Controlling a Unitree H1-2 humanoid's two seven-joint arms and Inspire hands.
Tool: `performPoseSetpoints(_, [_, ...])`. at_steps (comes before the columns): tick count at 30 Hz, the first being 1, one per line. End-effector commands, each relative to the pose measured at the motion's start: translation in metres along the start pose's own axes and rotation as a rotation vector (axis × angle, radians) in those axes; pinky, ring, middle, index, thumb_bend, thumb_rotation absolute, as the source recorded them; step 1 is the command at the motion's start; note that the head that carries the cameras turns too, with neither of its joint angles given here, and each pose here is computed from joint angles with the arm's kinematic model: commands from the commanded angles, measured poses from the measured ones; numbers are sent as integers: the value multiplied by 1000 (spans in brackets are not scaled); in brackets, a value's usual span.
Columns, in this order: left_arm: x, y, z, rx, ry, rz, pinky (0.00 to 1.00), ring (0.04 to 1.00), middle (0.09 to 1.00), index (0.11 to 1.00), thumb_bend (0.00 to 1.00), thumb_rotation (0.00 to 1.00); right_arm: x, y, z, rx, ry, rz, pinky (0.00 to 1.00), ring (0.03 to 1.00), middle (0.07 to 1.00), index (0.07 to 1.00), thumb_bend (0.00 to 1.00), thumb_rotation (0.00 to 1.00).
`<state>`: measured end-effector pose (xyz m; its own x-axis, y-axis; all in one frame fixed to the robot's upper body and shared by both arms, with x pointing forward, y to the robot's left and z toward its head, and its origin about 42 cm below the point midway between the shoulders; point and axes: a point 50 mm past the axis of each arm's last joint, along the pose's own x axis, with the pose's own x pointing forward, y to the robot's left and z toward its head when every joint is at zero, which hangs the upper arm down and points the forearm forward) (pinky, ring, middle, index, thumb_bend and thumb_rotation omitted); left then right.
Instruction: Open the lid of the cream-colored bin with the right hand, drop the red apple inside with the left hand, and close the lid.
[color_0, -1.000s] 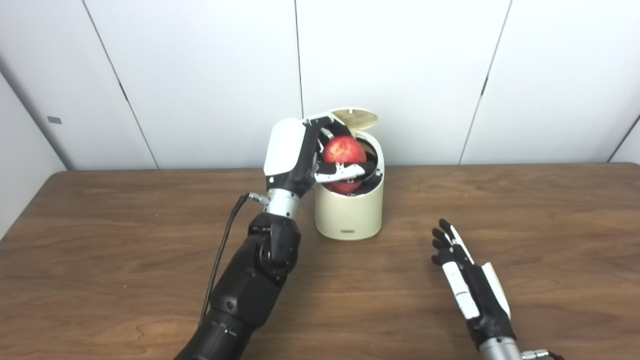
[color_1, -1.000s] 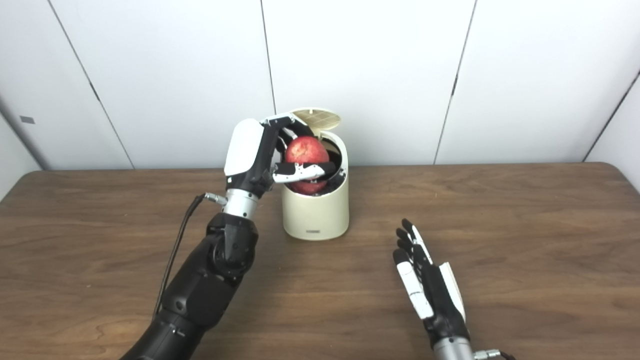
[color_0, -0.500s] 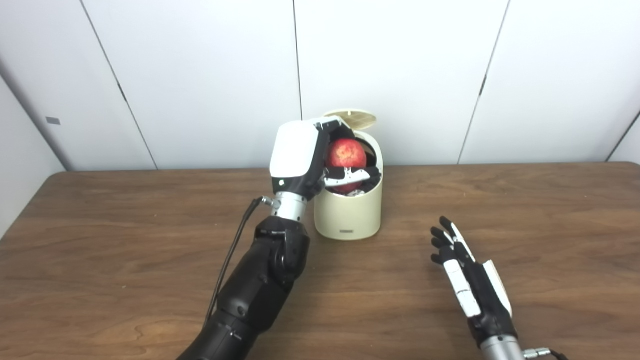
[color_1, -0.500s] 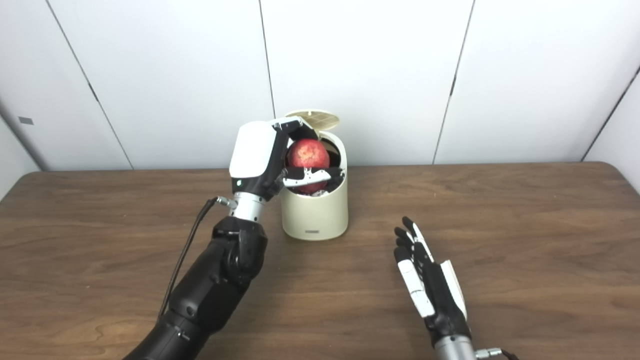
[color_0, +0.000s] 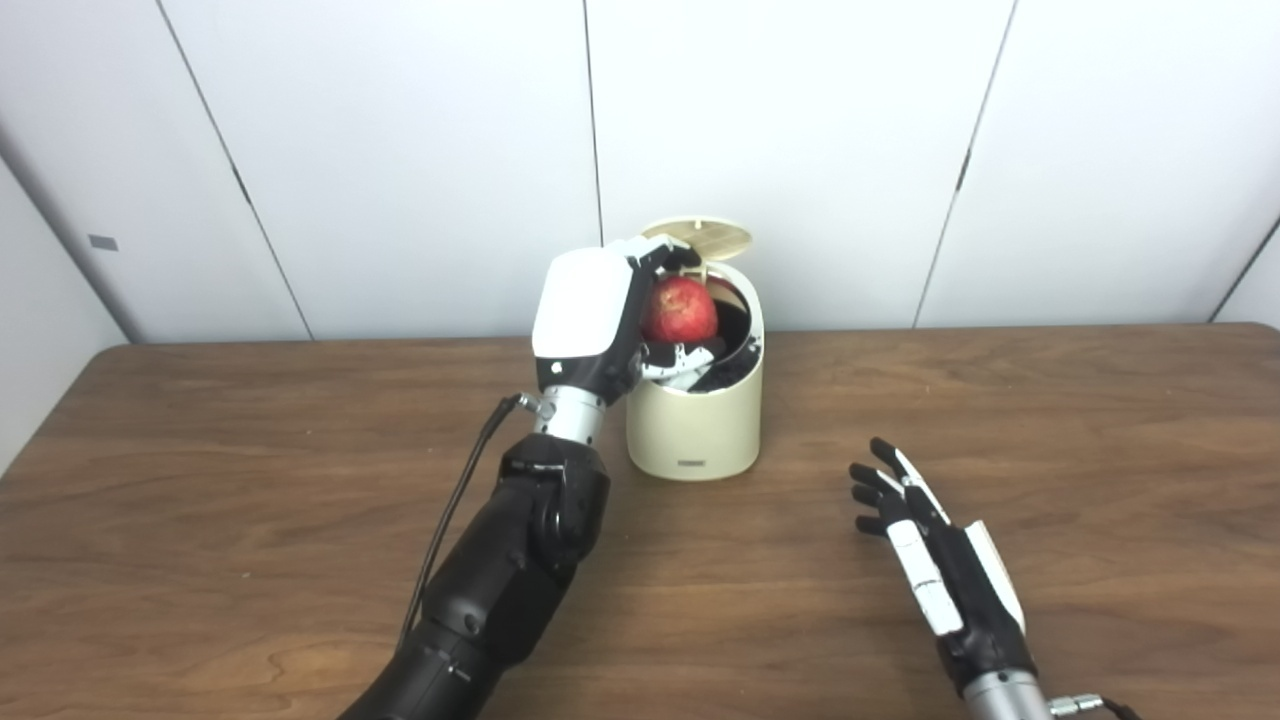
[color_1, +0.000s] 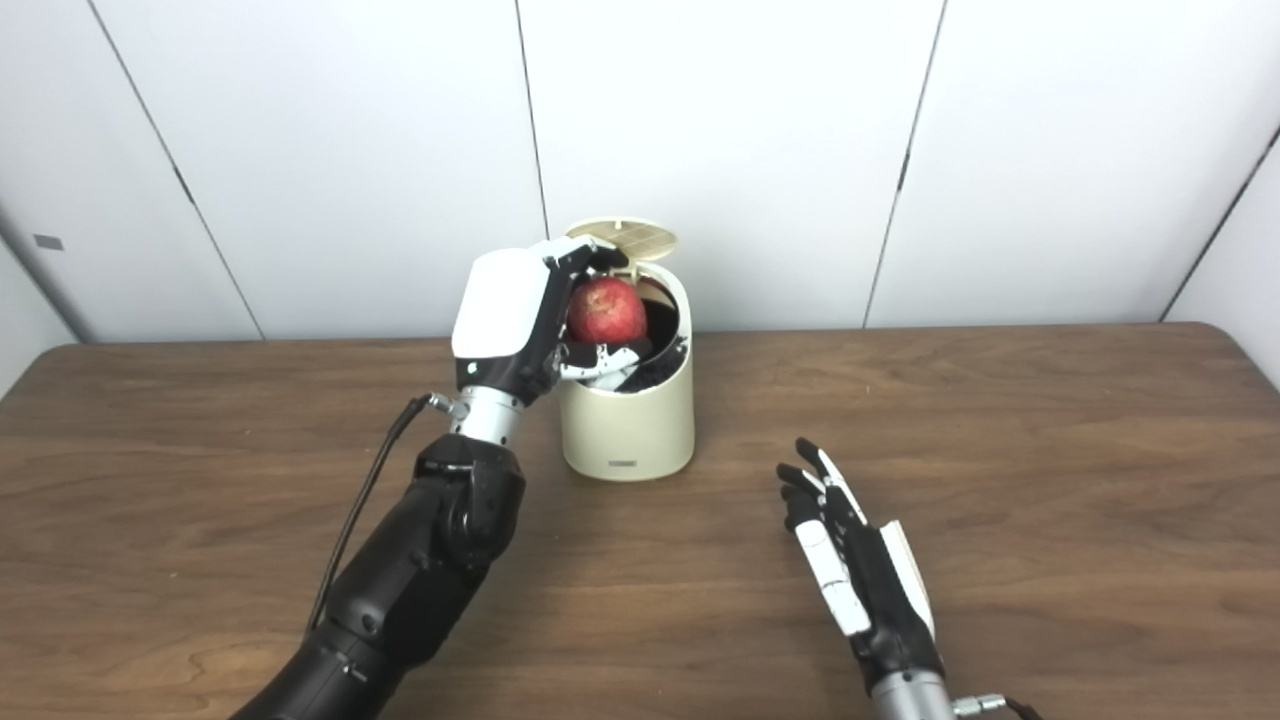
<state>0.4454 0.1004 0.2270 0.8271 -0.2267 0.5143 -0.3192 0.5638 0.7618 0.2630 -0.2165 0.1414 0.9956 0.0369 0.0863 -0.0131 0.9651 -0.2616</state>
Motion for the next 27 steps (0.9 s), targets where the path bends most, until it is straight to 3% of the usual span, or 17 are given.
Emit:
performPoseSetpoints(1, [10, 11, 5, -18, -31, 37, 586, 661, 681, 650, 927, 0, 5, -4, 16, 6, -67, -5, 799, 862, 868, 942, 520, 1000])
performPoseSetpoints(6, [10, 14, 6, -147, -19, 43, 470, 543, 597, 595, 850, 0, 6, -5, 14, -9, -54, -5, 808, 867, 866, 942, 528, 1000])
performPoseSetpoints(7, [9, 14, 6, -171, -19, 49, 453, 519, 525, 536, 658, 0, 6, -5, 13, -11, -52, -3, 813, 869, 866, 942, 524, 1000])
performPoseSetpoints(9, [8, 15, 5, -227, -16, 67, 436, 473, 513, 497, 549, 0, 6, -5, 13, -19, -47, 0, 828, 875, 866, 942, 528, 1000])
performPoseSetpoints(11, [7, 16, 5, -265, -12, 77, 419, 445, 517, 485, 501, 0, 6, -5, 13, -36, -45, 0, 834, 876, 866, 941, 531, 1000])
performPoseSetpoints(17, [6, 20, 6, -298, -37, 133, 400, 429, 534, 460, 477, 0, 6, -5, 13, -59, -44, 10, 921, 879, 856, 939, 531, 1000])
performPoseSetpoints(27, [6, 19, 3, -194, -56, 118, 455, 479, 519, 477, 503, 0, 6, -6, 13, -41, -47, 21, 856, 854, 842, 941, 537, 1000])
